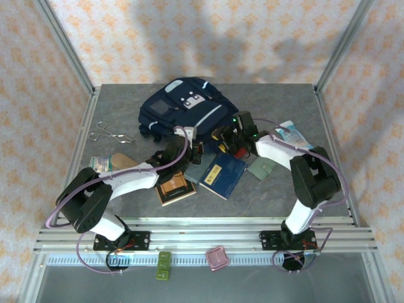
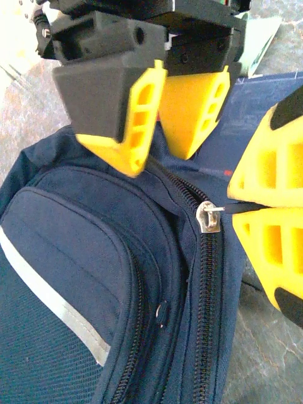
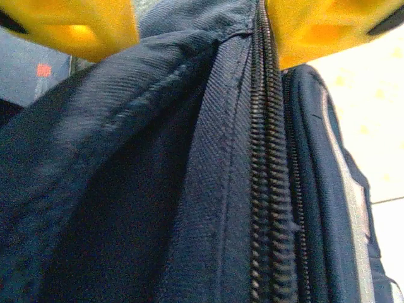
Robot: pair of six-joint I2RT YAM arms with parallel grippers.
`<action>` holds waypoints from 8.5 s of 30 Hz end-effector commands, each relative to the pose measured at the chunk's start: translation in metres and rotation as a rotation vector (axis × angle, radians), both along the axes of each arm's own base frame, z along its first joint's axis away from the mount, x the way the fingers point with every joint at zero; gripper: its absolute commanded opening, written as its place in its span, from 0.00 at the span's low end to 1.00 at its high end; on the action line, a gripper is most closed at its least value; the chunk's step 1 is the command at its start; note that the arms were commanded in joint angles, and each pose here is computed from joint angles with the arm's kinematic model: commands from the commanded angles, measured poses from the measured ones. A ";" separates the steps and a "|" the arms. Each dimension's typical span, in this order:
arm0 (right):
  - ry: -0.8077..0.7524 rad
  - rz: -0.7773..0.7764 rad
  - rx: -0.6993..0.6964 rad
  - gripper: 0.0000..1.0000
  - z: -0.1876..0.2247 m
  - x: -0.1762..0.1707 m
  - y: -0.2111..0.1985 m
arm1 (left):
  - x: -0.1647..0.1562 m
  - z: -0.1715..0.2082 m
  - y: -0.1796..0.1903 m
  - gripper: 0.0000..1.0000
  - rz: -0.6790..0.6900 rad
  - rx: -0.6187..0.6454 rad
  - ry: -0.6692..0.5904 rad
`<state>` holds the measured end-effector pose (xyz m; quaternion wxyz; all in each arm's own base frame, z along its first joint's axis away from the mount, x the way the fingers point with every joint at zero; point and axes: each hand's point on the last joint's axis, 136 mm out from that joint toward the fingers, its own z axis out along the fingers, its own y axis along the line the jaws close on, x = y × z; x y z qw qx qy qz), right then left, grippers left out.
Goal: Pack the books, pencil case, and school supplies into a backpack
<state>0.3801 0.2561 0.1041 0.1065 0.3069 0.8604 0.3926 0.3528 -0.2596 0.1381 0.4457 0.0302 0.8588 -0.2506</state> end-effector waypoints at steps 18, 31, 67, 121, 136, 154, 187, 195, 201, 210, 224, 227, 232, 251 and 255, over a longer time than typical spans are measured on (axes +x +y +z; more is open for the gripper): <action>-0.212 -0.205 -0.007 0.00 0.057 0.035 -0.066 | 0.041 0.006 0.126 0.00 0.351 0.034 -0.053; -0.250 -0.226 -0.063 0.00 0.060 0.066 -0.076 | 0.073 -0.010 0.157 0.00 0.435 0.049 -0.008; -0.414 0.441 -0.260 0.55 0.061 -0.017 0.050 | -0.031 -0.031 0.180 0.58 0.489 -0.039 0.302; -0.186 0.887 -0.034 0.42 -0.035 -0.099 0.176 | -0.110 -0.148 0.184 0.01 0.524 -0.055 0.569; -0.249 0.833 0.086 0.41 -0.012 -0.112 0.167 | -0.101 -0.136 0.176 0.00 0.498 -0.086 0.532; -0.402 0.784 0.118 0.00 0.061 -0.087 0.138 | -0.065 -0.017 0.161 0.57 0.398 -0.269 0.204; -0.818 0.933 0.431 0.00 0.229 -0.144 0.083 | -0.098 0.176 0.083 0.78 -0.375 -0.749 -0.256; -0.766 0.863 0.401 0.00 0.211 -0.122 0.073 | -0.101 0.174 0.084 0.15 -0.371 -0.754 -0.248; -0.746 0.831 0.400 0.36 0.208 -0.116 0.073 | -0.087 0.173 0.092 0.00 -0.278 -0.789 -0.236; -0.802 0.736 0.460 0.60 0.214 -0.135 0.072 | -0.054 0.188 0.134 0.00 0.009 -1.037 -0.304; -0.866 0.397 0.486 0.52 0.226 -0.117 0.080 | -0.057 0.204 0.123 0.00 0.041 -1.128 -0.385; -0.854 0.326 0.463 0.13 0.222 -0.108 0.074 | -0.058 0.200 0.120 0.00 0.045 -1.120 -0.382; -0.845 0.252 0.363 0.00 0.211 -0.096 0.052 | -0.047 0.183 0.116 0.50 0.085 -1.026 -0.335; -0.840 -0.246 -0.135 0.00 0.210 -0.076 -0.148 | 0.080 0.049 0.022 0.70 0.049 -0.031 0.097; -0.829 -0.277 -0.180 0.00 0.208 -0.080 -0.159 | 0.112 0.024 -0.003 0.71 0.010 0.144 0.154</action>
